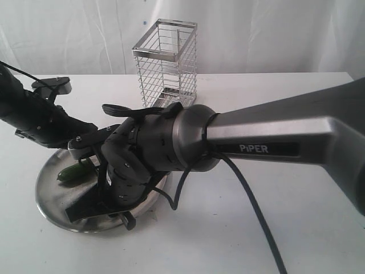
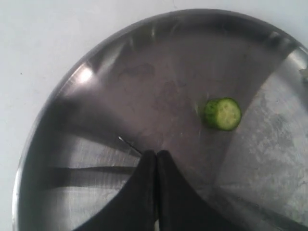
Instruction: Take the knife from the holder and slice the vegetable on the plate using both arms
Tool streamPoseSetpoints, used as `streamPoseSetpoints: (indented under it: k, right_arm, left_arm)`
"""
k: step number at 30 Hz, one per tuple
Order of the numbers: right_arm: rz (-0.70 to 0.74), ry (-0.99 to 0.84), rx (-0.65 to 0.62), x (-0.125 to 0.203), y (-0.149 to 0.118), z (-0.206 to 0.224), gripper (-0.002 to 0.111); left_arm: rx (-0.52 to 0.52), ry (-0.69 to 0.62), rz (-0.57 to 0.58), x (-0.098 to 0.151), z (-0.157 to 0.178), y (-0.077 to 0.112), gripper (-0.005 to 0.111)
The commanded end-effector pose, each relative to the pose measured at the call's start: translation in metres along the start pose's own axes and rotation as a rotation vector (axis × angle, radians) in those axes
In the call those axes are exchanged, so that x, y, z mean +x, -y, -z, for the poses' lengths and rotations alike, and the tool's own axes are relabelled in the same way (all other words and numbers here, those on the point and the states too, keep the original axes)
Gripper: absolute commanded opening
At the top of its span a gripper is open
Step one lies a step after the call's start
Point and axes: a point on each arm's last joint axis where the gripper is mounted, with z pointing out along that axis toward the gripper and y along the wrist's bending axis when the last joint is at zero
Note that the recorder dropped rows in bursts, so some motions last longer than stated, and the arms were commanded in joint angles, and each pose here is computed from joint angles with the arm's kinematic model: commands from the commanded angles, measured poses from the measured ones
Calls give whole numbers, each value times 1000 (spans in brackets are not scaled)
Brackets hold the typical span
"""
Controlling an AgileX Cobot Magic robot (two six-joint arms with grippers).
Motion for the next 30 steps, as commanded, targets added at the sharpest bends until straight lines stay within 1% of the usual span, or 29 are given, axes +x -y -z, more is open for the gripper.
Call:
streamPoseSetpoints:
  k: [1, 10, 12, 13, 16, 18, 20, 22, 30]
  right_arm:
    - [-2, 8, -3, 0, -1, 1, 0]
    - [-2, 7, -2, 0, -1, 1, 0]
    - [-2, 7, -2, 0, -1, 1, 0]
    - [-2, 7, -2, 0, -1, 1, 0]
    - [-2, 7, -2, 0, -1, 1, 0]
    - [-2, 7, -2, 0, -1, 1, 0]
    - [-2, 7, -2, 0, -1, 1, 0]
    - [-2, 7, -2, 0, -1, 1, 0]
    - [-2, 4, -1, 0, 0, 1, 0]
  left_arm:
    - [2, -15, 16, 3, -6, -1, 0]
    - [-1, -56, 41, 9, -23, -6, 0]
    - [-2, -26, 54, 6, -20, -6, 0]
    - [-7, 15, 52, 1, -12, -4, 0]
    - [-13, 64, 42, -5, 0, -1, 0]
    - [-11, 85, 36, -7, 8, 1, 0]
    - [-5, 75, 36, -6, 8, 2, 0]
    - [1, 53, 36, -4, 5, 1, 0]
    - [-1, -79, 69, 13, -38, -11, 0]
